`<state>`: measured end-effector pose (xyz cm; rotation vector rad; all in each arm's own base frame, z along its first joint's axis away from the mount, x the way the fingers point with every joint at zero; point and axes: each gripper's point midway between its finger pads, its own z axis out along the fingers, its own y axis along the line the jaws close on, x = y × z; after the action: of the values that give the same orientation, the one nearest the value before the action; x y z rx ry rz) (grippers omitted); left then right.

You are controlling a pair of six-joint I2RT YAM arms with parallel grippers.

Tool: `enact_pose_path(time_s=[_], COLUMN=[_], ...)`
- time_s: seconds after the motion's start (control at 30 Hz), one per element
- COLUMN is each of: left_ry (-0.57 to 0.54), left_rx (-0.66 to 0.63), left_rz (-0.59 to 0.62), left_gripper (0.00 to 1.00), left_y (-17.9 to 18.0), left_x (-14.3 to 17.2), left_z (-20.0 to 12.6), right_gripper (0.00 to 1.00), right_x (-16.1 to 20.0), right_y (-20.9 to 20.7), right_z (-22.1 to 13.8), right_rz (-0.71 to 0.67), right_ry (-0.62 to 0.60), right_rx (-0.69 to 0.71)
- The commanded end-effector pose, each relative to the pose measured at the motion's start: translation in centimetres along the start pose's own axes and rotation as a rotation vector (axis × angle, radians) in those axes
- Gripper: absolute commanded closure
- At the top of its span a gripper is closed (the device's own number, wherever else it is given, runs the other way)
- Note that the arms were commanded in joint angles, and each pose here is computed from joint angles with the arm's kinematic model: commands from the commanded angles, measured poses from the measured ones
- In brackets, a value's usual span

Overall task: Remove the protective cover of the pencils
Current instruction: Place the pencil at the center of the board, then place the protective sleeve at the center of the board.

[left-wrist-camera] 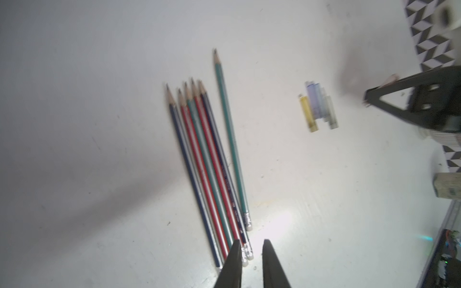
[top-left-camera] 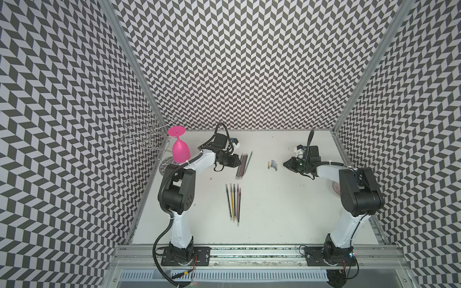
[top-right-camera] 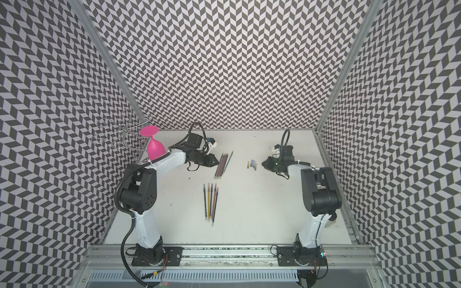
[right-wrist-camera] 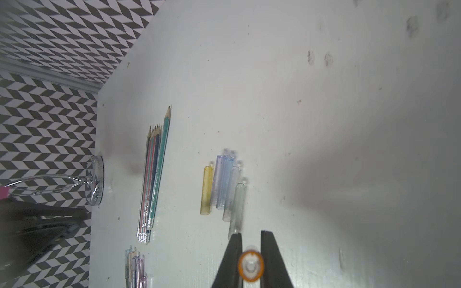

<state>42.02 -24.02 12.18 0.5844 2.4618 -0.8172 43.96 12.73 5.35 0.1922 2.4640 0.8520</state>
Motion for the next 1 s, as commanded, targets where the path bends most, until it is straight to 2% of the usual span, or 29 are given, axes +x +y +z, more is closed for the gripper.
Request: enact_pose_path(time_s=[0.0, 0.43, 0.67, 0.83, 0.97], left_ry=[-0.098, -0.101, -0.099, -0.098, -0.095], left_rx=[0.077, 0.069, 0.07, 0.069, 0.069], left_rz=[0.084, 0.093, 0.096, 0.095, 0.094], left_gripper=[0.81, 0.83, 0.83, 0.83, 0.83], left_y=[-2.6, -2.7, -2.8, -2.7, -2.7], left_x=[-2.1, -2.2, -2.2, -2.2, -2.1], left_z=[-1.5, -1.8, -1.8, -1.8, -1.7], right_gripper=[0.95, 0.89, 0.84, 0.75, 0.73], right_x=[0.3, 1.6, 1.8, 1.8, 1.8], right_y=[0.2, 0.1, 0.2, 0.3, 0.5], right_z=[1.0, 2.3, 2.3, 2.3, 2.3], right_rz=[-0.04, -0.047, -0.049, -0.051, -0.052], right_ry=[0.028, 0.085, 0.09, 0.091, 0.09], right_rx=[0.001, 0.002, 0.001, -0.002, -0.014])
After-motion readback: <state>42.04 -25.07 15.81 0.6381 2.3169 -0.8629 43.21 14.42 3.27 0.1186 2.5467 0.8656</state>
